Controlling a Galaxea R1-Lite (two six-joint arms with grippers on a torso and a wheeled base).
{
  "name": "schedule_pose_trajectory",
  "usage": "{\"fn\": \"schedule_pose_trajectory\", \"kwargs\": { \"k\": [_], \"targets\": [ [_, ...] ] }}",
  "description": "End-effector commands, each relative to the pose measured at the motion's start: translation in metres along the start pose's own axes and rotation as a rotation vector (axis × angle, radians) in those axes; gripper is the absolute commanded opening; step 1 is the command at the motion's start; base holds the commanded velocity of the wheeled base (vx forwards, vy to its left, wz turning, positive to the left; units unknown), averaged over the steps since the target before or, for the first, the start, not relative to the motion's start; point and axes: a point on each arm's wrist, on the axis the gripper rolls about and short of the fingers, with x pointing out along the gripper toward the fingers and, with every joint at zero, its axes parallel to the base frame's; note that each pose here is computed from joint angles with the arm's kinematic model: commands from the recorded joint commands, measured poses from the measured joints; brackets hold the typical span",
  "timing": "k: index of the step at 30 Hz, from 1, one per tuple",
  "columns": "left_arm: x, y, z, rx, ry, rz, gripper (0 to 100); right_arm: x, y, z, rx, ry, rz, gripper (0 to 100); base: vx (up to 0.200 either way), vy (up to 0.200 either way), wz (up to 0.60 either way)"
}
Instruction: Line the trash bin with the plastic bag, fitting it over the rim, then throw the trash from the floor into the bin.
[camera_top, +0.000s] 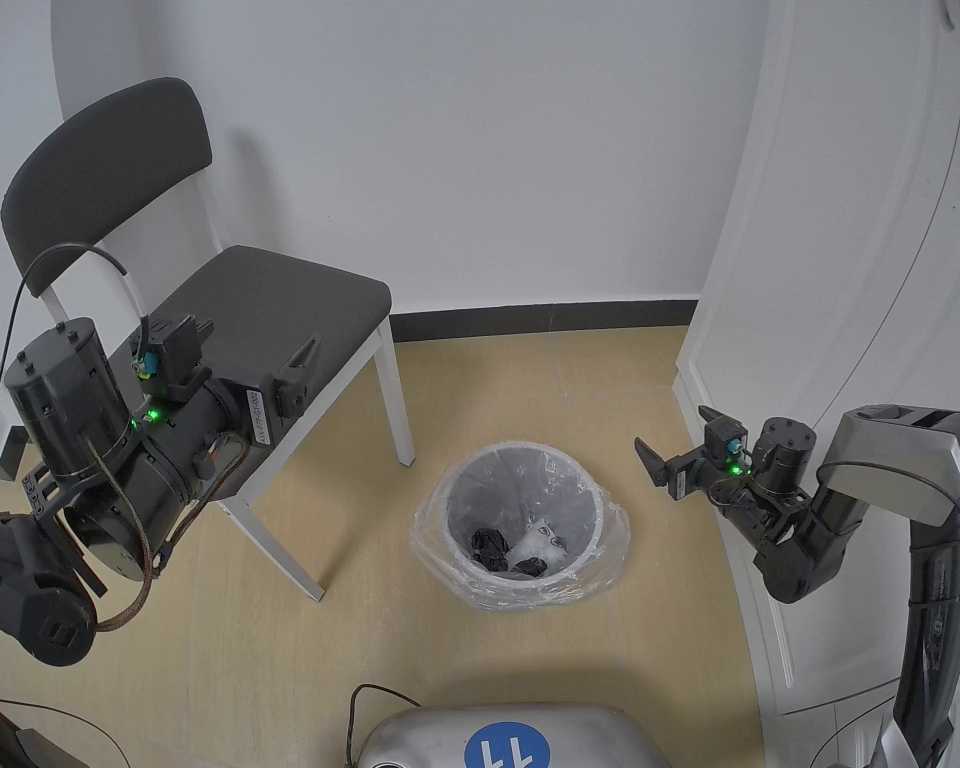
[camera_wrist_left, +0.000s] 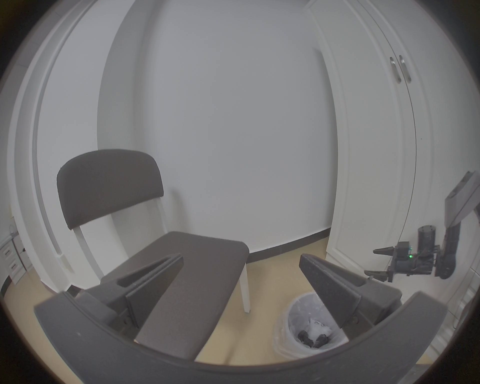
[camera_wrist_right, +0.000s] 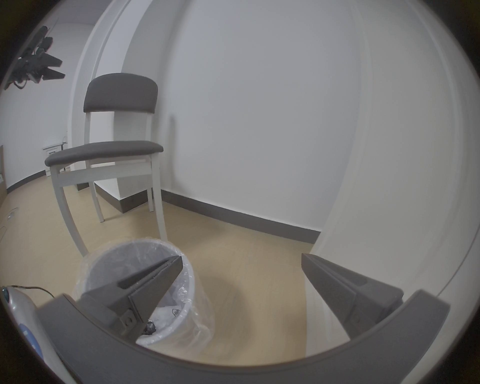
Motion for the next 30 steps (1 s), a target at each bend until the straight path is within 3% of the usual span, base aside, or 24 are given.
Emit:
{"fn": "schedule_pose_trajectory", "kwargs": {
  "k": [1,6,11,14,16,18,23,24,27,30],
  "targets": [
    [0.006,0.006,0.018,0.027,-0.067,0.024,100,-0.033,-0.015,0.047,-0.001,-0.093,-0.021,100,0.000,0.000,0.00],
    [0.019,0.030,0.034,0.047,-0.064,0.120,100,-0.051,-0.031,0.108,-0.003,-0.256,-0.075,100,0.000,0.000,0.00],
    [0.006,0.054,0.055,0.041,-0.081,0.193,100,-0.081,-0.044,0.151,0.031,-0.256,-0.135,100,0.000,0.000,0.00],
    [-0.029,0.066,0.078,0.033,-0.095,0.206,100,-0.116,-0.055,0.183,0.126,-0.216,-0.189,100,0.000,0.000,0.00],
    [-0.036,0.068,0.082,0.029,-0.096,0.208,100,-0.123,-0.056,0.187,0.150,-0.206,-0.196,100,0.000,0.000,0.00],
    [-0.061,0.074,0.096,0.013,-0.087,0.202,100,-0.148,-0.061,0.196,0.234,-0.155,-0.237,100,0.000,0.000,0.00],
    [-0.080,0.079,0.097,-0.061,-0.053,0.207,100,-0.169,-0.071,0.189,0.332,-0.099,-0.297,100,0.000,0.000,0.00],
    [-0.090,0.081,0.095,-0.098,-0.039,0.207,100,-0.183,-0.069,0.184,0.380,-0.102,-0.296,100,0.000,0.000,0.00],
    [-0.099,0.083,0.091,-0.128,-0.028,0.213,100,-0.197,-0.066,0.179,0.412,-0.106,-0.296,100,0.000,0.000,0.00],
    [-0.126,0.087,0.080,-0.153,-0.037,0.256,100,-0.241,-0.060,0.174,0.455,-0.156,-0.300,100,0.000,0.000,0.00]
  ]
}}
